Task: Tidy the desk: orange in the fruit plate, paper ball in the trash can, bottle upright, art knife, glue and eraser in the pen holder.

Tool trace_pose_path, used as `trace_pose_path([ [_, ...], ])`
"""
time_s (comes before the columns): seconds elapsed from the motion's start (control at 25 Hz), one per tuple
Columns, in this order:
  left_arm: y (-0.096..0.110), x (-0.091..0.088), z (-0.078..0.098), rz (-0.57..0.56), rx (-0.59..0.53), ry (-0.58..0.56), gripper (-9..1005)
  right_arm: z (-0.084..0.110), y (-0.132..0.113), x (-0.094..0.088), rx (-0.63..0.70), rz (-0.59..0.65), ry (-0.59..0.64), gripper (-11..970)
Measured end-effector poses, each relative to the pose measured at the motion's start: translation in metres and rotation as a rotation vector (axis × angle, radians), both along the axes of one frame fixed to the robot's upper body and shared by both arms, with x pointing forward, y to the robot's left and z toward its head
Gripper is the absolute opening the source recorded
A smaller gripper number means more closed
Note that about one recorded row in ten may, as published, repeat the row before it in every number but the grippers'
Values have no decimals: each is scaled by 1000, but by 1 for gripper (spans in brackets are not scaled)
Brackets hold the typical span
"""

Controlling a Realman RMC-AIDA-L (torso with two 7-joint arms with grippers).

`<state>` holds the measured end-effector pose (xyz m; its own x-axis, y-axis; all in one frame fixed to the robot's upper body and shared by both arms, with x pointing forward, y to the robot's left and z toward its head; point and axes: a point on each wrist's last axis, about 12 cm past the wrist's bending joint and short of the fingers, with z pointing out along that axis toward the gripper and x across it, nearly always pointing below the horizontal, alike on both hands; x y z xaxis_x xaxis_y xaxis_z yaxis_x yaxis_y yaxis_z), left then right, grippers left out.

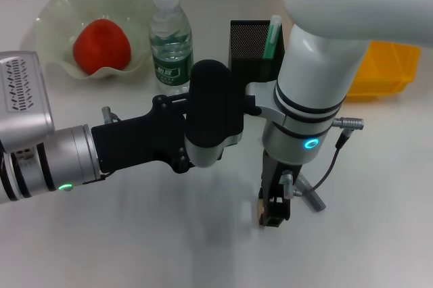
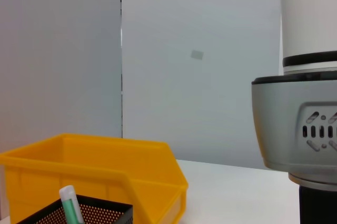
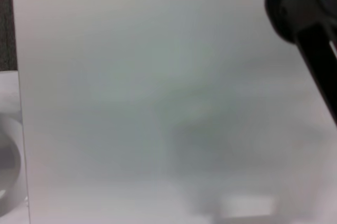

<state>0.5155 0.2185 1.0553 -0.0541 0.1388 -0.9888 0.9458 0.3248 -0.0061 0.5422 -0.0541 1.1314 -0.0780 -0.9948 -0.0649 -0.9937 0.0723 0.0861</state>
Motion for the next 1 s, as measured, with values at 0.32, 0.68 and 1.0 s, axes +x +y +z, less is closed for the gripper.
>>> trace_pose_path([
  [0.32,0,1,1,3,-1,-6,602,7,-5,1,19,-33,30,381],
  [0.68,3,2,4,34,-30,-31,602,28,-26,4,133,-126,33,380],
  [1.0,7,7,5,82,-40,-48,602,45,-53,8,244,-228,-18,380],
])
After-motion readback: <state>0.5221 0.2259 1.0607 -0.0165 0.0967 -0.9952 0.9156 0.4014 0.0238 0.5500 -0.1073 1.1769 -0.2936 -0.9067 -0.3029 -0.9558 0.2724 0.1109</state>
